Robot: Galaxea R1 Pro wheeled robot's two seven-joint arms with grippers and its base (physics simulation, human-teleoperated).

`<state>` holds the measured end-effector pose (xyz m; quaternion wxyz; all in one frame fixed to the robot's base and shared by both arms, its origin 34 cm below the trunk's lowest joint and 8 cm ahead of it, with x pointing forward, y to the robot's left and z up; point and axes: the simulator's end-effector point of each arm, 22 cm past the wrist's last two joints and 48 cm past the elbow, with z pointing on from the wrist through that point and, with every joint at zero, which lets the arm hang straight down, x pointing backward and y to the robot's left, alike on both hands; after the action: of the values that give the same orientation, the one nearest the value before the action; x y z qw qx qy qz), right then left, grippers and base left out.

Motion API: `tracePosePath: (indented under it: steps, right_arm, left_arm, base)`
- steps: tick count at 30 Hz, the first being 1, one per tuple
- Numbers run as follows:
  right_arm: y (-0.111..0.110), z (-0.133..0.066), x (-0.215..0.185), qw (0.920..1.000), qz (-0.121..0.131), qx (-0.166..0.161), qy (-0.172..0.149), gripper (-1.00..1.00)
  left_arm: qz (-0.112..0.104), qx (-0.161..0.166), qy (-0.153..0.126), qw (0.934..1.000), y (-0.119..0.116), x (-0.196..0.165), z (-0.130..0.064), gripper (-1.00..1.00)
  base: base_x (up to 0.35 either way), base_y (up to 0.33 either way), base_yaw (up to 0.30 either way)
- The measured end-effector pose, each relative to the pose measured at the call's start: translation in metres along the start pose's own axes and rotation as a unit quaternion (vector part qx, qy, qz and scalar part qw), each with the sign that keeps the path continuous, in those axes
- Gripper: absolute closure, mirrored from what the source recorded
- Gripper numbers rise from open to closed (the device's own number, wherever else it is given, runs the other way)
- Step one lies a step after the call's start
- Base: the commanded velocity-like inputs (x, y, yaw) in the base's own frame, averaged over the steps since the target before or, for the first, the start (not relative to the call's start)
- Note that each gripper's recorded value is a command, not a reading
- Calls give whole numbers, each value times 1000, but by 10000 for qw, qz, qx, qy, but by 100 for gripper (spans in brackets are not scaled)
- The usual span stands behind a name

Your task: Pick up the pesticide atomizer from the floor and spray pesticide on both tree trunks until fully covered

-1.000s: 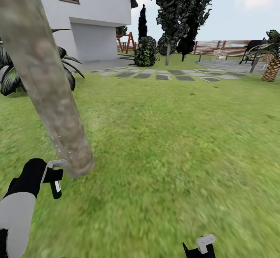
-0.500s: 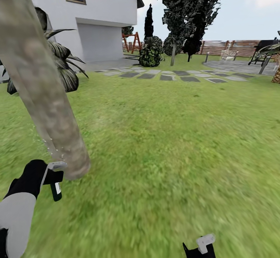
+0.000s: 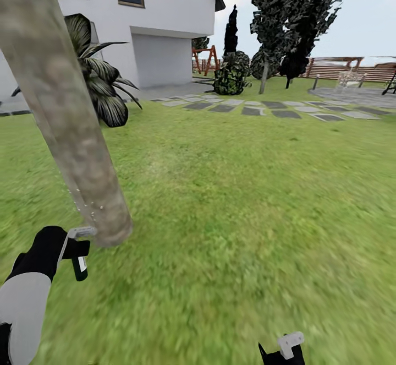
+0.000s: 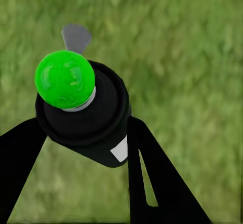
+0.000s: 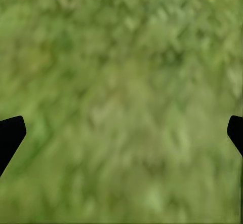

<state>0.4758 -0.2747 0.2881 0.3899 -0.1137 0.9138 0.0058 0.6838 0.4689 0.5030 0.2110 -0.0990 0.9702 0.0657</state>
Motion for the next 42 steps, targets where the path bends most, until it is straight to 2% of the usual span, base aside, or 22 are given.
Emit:
tracePosePath:
  steps: [3,4,6,10,16,19,25,37,42]
  right_arm:
    - [0,0,0,10000,0,0,0,-100]
    - [0,0,0,10000,1,0,1,-100]
    - [1,0,0,10000,0,-4,0,-100]
    - [3,0,0,10000,-2,-22,6,-100]
    - [5,0,0,10000,6,-36,6,-100]
    - [5,0,0,10000,7,-37,3,-100]
    - [5,0,0,10000,7,-37,0,-100]
    - [5,0,0,10000,6,-37,0,-100]
    - [4,0,0,10000,8,-24,1,-100]
  left_arm:
    - [-22,48,-15,10000,-4,-1,0,100]
    - [-15,196,2,9998,-23,1,2,100]
    - [35,244,21,9997,-34,3,3,100]
    - [64,209,126,9997,-32,23,11,100]
    - [149,81,12,9999,-32,28,18,100]
    - [185,229,19,9996,-56,30,20,100]
    - [227,341,20,9992,-75,33,20,100]
    - [234,362,17,9991,-79,33,20,100]
    - [236,364,20,9991,-79,33,21,100]
  base:
    - [173,-236,276]
    - [232,-187,277]
    - [240,-179,277]
    - [166,-119,277]
    - [12,-9,277]
    - [120,-63,277]
    - [253,-144,277]
    - [299,-120,269]
    - [275,-166,54]
